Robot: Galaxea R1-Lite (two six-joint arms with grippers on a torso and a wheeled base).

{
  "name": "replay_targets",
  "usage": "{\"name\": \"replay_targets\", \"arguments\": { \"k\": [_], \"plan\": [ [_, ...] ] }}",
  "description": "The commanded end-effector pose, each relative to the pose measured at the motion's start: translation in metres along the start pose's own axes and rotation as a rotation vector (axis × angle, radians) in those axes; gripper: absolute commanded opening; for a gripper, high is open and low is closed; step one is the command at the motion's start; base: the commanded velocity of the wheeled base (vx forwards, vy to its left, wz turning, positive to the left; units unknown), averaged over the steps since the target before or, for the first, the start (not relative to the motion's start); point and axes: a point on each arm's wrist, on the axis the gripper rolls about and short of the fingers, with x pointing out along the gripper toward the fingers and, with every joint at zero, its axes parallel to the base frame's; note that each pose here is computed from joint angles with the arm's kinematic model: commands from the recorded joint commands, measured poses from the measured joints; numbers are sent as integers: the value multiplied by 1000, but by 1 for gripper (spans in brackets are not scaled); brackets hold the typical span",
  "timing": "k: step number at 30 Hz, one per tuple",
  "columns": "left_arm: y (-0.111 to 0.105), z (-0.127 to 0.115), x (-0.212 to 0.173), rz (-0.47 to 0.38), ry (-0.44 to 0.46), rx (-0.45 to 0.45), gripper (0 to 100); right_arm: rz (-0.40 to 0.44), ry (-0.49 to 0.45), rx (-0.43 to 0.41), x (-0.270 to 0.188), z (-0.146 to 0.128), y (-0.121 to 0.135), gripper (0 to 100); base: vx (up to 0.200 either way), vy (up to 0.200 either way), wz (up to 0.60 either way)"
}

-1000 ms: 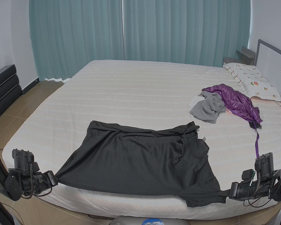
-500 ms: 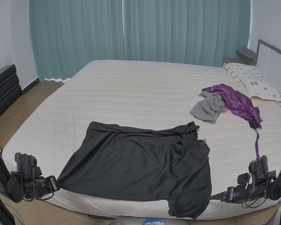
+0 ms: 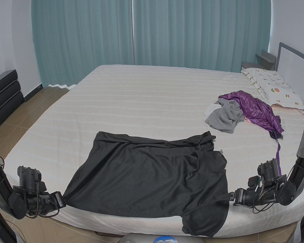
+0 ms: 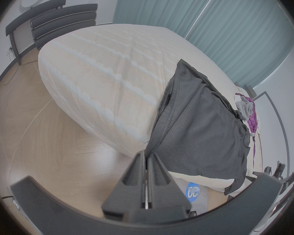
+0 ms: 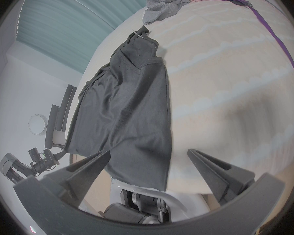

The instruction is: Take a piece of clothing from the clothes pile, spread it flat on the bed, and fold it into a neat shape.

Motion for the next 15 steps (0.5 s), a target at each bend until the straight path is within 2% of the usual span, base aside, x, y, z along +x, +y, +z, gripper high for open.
{"name": "replay_targets", "arguments": {
  "k": [1,15],
  "plan": [
    [0,0,1,2,3,-1,0,-13,14,14,16,6,-5,100,0,0,0],
    [0,0,1,2,3,-1,0,-50,-21,34,32,17,-4,100,0,0,0]
  ]
}}
